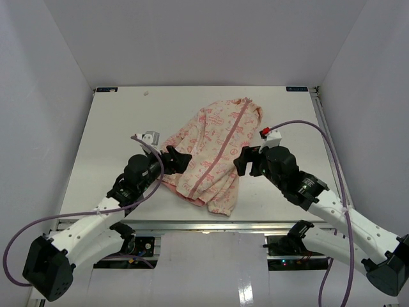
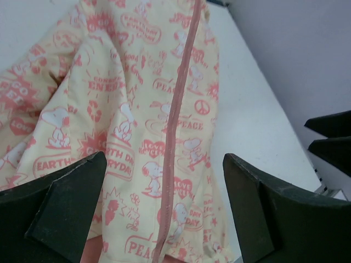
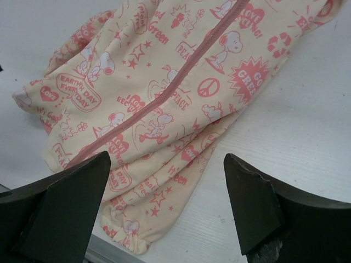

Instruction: Zip up the jacket

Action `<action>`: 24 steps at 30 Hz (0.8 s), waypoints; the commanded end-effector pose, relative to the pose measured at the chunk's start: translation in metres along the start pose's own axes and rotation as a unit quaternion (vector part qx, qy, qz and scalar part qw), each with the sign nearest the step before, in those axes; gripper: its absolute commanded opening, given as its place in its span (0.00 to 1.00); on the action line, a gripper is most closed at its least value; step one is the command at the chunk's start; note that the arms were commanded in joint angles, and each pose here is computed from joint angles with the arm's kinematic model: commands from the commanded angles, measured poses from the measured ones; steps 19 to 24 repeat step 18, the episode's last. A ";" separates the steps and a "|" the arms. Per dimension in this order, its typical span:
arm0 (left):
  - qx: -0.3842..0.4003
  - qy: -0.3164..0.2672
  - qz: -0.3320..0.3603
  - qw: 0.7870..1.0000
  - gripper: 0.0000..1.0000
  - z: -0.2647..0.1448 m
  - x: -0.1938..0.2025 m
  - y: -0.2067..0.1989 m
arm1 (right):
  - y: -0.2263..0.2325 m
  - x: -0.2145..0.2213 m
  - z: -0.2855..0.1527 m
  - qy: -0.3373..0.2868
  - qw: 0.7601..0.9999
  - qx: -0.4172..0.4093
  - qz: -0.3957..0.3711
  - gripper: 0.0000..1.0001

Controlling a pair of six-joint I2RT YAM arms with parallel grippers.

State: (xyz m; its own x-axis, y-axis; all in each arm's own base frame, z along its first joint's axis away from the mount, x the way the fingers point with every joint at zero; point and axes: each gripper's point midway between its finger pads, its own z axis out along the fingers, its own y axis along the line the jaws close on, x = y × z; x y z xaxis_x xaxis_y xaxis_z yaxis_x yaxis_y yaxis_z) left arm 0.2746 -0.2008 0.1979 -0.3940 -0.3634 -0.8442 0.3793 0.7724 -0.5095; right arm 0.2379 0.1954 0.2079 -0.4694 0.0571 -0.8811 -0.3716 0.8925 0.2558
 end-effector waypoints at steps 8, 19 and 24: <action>0.102 -0.073 0.023 0.992 0.98 -0.035 -0.016 -0.031 | -0.013 -0.010 -0.024 -0.066 0.998 0.008 0.022 0.90; 0.123 -0.074 0.034 0.989 0.98 -0.037 -0.016 -0.039 | -0.020 -0.012 -0.025 -0.074 0.997 0.027 0.027 0.90; 0.123 -0.074 0.034 0.989 0.98 -0.037 -0.016 -0.039 | -0.020 -0.012 -0.025 -0.074 0.997 0.027 0.027 0.90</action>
